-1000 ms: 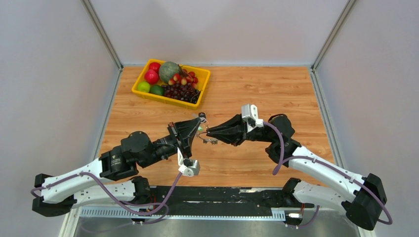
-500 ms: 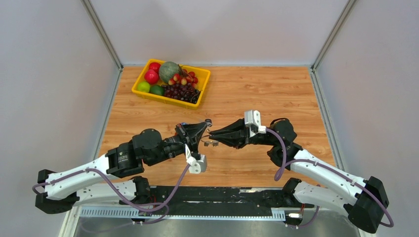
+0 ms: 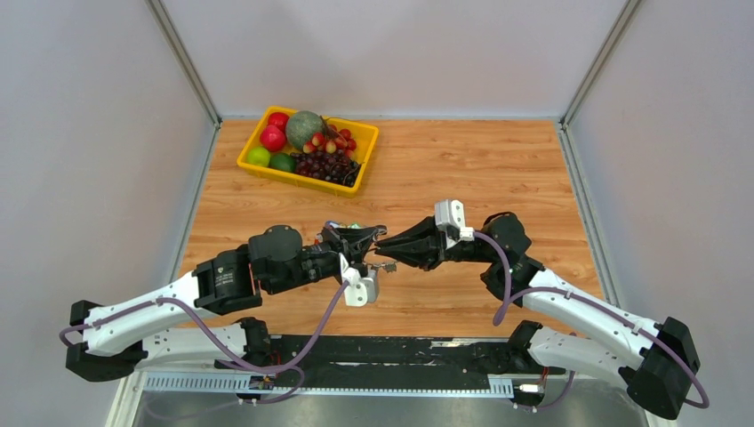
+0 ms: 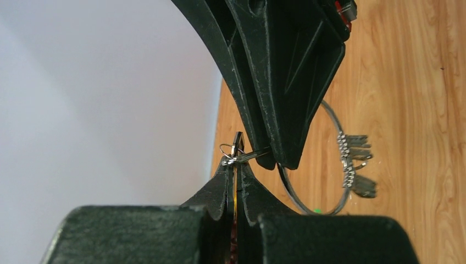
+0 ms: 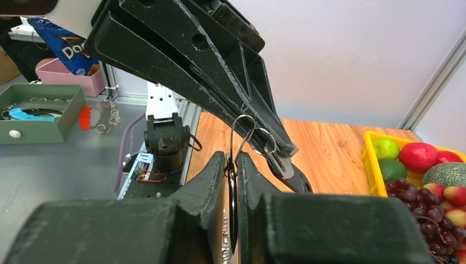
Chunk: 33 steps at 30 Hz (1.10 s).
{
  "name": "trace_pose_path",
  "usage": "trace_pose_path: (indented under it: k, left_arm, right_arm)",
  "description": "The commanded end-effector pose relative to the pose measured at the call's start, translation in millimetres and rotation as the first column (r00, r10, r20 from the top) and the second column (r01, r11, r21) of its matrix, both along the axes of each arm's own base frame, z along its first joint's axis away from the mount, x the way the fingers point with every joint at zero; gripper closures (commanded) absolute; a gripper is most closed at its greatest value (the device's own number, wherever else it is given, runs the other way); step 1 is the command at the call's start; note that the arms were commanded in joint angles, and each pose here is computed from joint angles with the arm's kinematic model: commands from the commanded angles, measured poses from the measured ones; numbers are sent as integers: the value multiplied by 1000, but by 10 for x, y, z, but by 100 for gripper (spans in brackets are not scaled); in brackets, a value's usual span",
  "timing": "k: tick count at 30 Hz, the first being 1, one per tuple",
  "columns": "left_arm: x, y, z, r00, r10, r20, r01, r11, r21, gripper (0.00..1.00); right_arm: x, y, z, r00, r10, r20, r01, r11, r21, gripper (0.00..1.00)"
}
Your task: Remove the keys from the keyring
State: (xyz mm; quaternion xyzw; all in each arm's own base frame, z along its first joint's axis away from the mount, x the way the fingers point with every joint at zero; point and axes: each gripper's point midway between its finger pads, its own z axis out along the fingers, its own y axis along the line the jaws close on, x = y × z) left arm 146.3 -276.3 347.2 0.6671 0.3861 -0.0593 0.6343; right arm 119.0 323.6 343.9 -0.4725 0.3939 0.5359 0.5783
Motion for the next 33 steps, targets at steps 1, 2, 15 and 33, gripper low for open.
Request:
trace_pose_path:
  k: [1, 2, 15, 33]
  left_arm:
    - [-83, -11, -14, 996, -24, -85, 24, 1000, -8, 100]
    - [-93, -21, -27, 995, -30, -92, 30, 1000, -4, 100]
    - [-198, -44, -387, 979, -53, -195, 66, 996, 63, 100]
    - [-234, -155, -690, 972, -71, -223, 108, 982, 157, 100]
  right_arm:
    - [-122, -43, 422, 996, 20, 91, -28, 995, 93, 100]
    - [-125, -44, 430, 996, 20, 87, -28, 995, 99, 100]
    - [-62, -172, 615, 997, -61, 45, 51, 978, 204, 100]
    - [383, -210, 692, 939, -208, -273, 273, 934, 230, 100]
